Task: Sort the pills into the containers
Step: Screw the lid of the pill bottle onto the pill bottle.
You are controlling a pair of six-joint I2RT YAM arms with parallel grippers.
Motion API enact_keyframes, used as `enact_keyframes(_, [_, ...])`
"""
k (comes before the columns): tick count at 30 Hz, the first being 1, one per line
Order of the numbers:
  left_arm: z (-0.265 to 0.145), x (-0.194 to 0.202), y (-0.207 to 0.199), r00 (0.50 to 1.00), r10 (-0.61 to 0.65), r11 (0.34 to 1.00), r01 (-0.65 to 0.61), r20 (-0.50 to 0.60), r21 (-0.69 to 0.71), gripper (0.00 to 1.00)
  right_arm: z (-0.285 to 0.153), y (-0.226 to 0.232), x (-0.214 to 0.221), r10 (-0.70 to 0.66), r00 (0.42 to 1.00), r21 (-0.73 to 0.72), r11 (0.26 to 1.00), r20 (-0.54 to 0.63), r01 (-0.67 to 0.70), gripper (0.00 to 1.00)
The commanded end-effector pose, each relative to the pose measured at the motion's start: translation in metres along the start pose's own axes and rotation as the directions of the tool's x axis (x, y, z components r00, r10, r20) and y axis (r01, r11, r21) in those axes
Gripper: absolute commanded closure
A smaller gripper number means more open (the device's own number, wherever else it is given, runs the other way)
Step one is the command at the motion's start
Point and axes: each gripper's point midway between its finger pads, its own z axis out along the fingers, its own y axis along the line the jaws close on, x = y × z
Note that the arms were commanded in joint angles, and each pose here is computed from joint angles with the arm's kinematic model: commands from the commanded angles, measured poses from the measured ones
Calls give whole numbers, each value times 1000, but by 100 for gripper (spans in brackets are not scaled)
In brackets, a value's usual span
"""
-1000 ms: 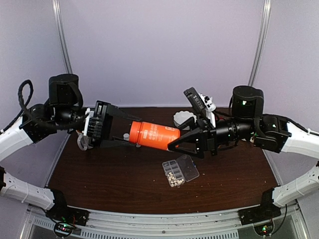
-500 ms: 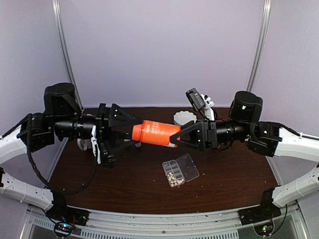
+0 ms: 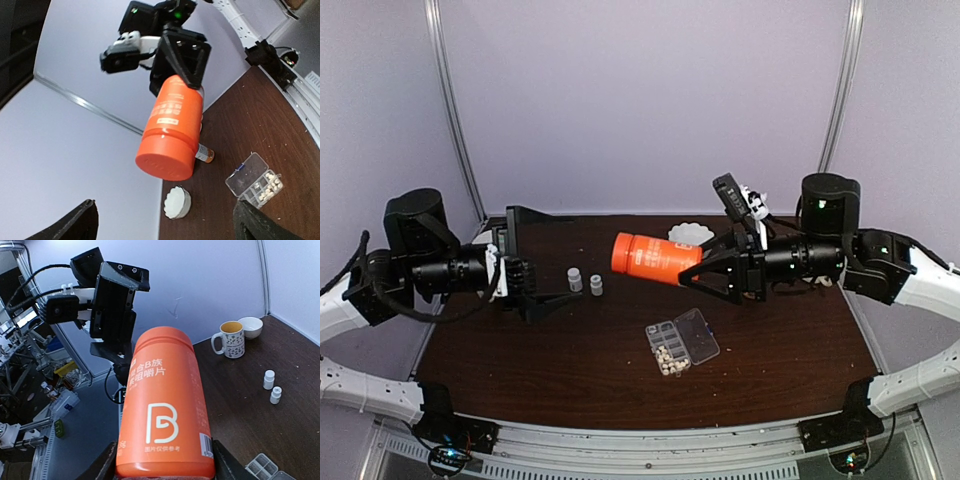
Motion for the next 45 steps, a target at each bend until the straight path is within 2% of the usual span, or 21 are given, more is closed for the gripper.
enact_keyframes(1, [-9, 7, 38, 919, -395, 905, 385, -17, -182, 2, -21, -16, -15, -265, 964, 168, 951, 21, 258, 100])
enact_keyframes(2, [-9, 8, 43, 879, -477, 863, 466, -14, -194, 2, -23, -15, -14, -338, 941, 172, 929, 29, 328, 100])
enact_keyframes(5, [-5, 5, 53, 711, -703, 697, 692, 13, -191, 2, -27, -13, -10, -488, 868, 205, 862, 92, 463, 100])
enact_keyframes(7, [0, -1, 51, 635, -773, 627, 766, 8, -141, 2, -31, -6, -18, -559, 812, 218, 824, 168, 523, 100])
enact_keyframes(9, [4, 0, 48, 530, -847, 526, 847, 39, -81, 3, -30, -1, -22, -613, 767, 230, 787, 190, 573, 100])
enact_keyframes(13, [2, -5, 51, 329, -941, 334, 939, 76, 77, 3, -17, -7, -22, -697, 708, 272, 708, 118, 652, 100])
enact_keyframes(15, [3, -8, 51, 260, -964, 265, 957, 51, 121, 2, -11, -5, -22, -733, 674, 287, 667, 91, 687, 100])
enact_keyframes(17, [5, -12, 48, 219, -976, 218, 965, 6, 149, 2, -5, -2, -23, -769, 634, 308, 623, 74, 719, 100])
enact_keyframes(19, [8, -13, 46, 147, -988, 140, 976, -34, 167, 2, 2, 2, -23, -796, 601, 319, 588, 66, 743, 100])
enact_keyframes(21, [10, -19, 44, 99, -993, 83, 974, -68, 209, 2, 6, 3, -28, -813, 579, 340, 562, 59, 754, 100])
enact_keyframes(23, [10, -24, 39, 67, -993, 41, 968, -97, 247, 2, 10, 5, -31, -828, 558, 350, 538, 50, 767, 100])
enact_keyframes(26, [8, -22, 36, 51, -994, 27, 972, -96, 235, 2, 11, 10, -35, -842, 534, 368, 520, 71, 771, 100])
enact_keyframes(37, [8, -14, 28, 18, -991, -8, 980, -132, 197, 2, 19, 23, -40, -853, 511, 357, 513, 107, 781, 100])
enact_keyframes(45, [8, -17, 26, 8, -989, -24, 977, -150, 211, 7, 28, 25, -40, -851, 513, 346, 517, 111, 783, 100])
